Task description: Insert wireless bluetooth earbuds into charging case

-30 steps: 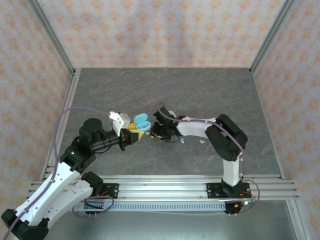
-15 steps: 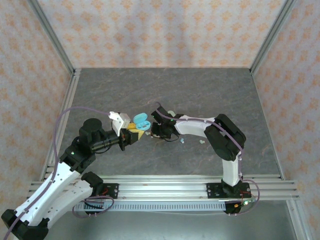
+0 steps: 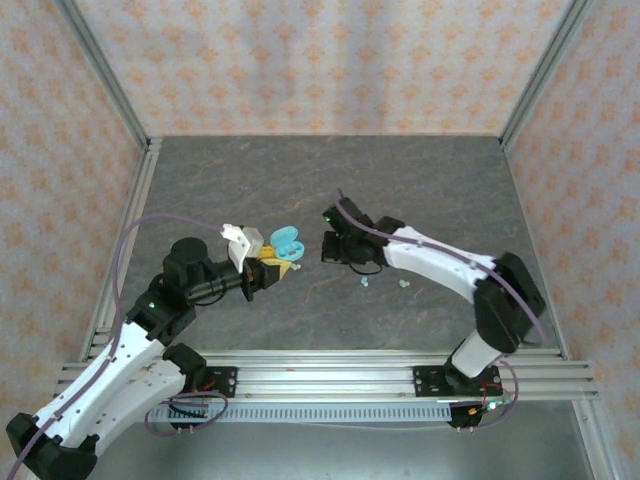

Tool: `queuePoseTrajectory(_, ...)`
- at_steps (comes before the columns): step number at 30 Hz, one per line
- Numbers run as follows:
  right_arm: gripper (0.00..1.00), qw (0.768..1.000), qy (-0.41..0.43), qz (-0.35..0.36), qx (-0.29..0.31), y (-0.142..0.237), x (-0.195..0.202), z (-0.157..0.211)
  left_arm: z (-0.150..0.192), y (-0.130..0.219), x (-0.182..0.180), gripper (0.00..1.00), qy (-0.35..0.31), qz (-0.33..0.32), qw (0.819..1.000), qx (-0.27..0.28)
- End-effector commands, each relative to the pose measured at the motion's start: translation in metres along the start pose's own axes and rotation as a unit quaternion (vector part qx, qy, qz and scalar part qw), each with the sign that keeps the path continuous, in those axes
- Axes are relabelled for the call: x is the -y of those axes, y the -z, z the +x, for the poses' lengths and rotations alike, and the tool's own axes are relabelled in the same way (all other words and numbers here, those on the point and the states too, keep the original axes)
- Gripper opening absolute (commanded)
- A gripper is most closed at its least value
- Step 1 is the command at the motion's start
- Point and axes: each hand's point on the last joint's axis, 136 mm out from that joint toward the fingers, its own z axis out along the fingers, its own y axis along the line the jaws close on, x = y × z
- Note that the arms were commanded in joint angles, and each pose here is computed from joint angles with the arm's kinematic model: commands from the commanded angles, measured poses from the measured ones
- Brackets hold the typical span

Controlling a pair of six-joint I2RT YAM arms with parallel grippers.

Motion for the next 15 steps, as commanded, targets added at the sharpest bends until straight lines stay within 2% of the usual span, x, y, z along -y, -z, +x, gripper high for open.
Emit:
queuePoseTrajectory(1,0.07,0.999,0.026,0.038,0.013,0.041,0.022,0.004,-0.011,-0.001,0.003,0.13,-0.024,0.006,0.999,0.030)
queuePoseTrajectory(9,0.05,0.997,0.047,-0.023,0.056,0.116,0.014,0.004,-0.014,-0.004,0.000,0.14,-0.063,-0.002,0.997,0.036)
queuePoseTrajectory(15,0.05,0.993,0.060,-0.074,0.071,0.143,-0.007,-0.003,-0.017,-0.009,-0.002,0.15,-0.086,-0.005,0.996,0.024)
